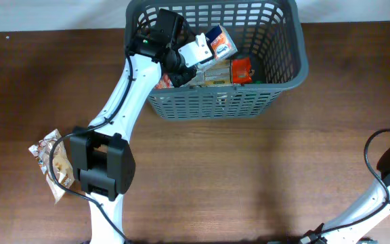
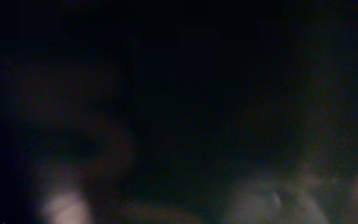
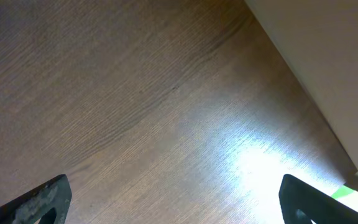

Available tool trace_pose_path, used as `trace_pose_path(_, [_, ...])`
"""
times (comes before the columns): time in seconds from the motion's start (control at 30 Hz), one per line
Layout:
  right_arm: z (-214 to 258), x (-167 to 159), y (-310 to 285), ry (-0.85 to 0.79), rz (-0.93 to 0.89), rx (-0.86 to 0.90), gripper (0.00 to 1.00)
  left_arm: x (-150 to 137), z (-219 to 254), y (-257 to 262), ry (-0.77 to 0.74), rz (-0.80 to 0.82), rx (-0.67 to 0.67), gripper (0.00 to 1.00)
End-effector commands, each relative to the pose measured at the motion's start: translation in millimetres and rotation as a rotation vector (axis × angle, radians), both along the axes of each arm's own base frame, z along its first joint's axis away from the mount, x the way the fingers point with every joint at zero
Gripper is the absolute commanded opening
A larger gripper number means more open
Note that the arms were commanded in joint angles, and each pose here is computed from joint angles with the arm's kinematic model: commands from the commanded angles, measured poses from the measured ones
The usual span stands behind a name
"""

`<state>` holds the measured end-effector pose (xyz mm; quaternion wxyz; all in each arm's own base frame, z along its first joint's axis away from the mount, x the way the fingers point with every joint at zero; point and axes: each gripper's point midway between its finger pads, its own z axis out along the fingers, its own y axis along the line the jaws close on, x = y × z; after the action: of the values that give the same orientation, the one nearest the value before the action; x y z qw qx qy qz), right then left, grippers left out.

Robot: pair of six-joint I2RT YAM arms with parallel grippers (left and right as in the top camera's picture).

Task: Pack container
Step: 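Lower the tissue box into the basket and open the left gripper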

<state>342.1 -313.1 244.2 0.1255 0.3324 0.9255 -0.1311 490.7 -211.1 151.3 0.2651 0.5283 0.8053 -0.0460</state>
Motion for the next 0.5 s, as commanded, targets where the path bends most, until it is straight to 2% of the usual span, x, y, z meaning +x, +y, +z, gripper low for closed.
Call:
trace_pose_path(0.0, [1,-2,-1,-0.006,-0.017,0.002,0.99,-1,0,3,0.001,-0.001,-0.005,0.45])
trace_pose_path(0.03, [1,-2,-1,-0.006,-0.017,0.002,0.99,0,0,3,0.000,-0.001,-0.004,0.71])
trace_pose_path(0.13, [1,-2,-1,-0.006,-0.017,0.002,0.99,-1,0,3,0.001,-0.001,-0.004,0.77])
trace_pose_path(0.17, [1,-2,-1,-0.006,-0.017,0.002,0.99,-1,0,3,0.001,-0.001,-0.004,0.92])
trace_pose_path(0.2, [1,-2,-1,-0.006,-0.017,0.002,0.99,-1,0,3,0.001,-0.001,-0.004,1.00])
trace_pose_path(0.47, [1,-2,-1,-0.006,-0.017,0.002,0.99,8,14,4,-0.052,0.013,0.001,0.99])
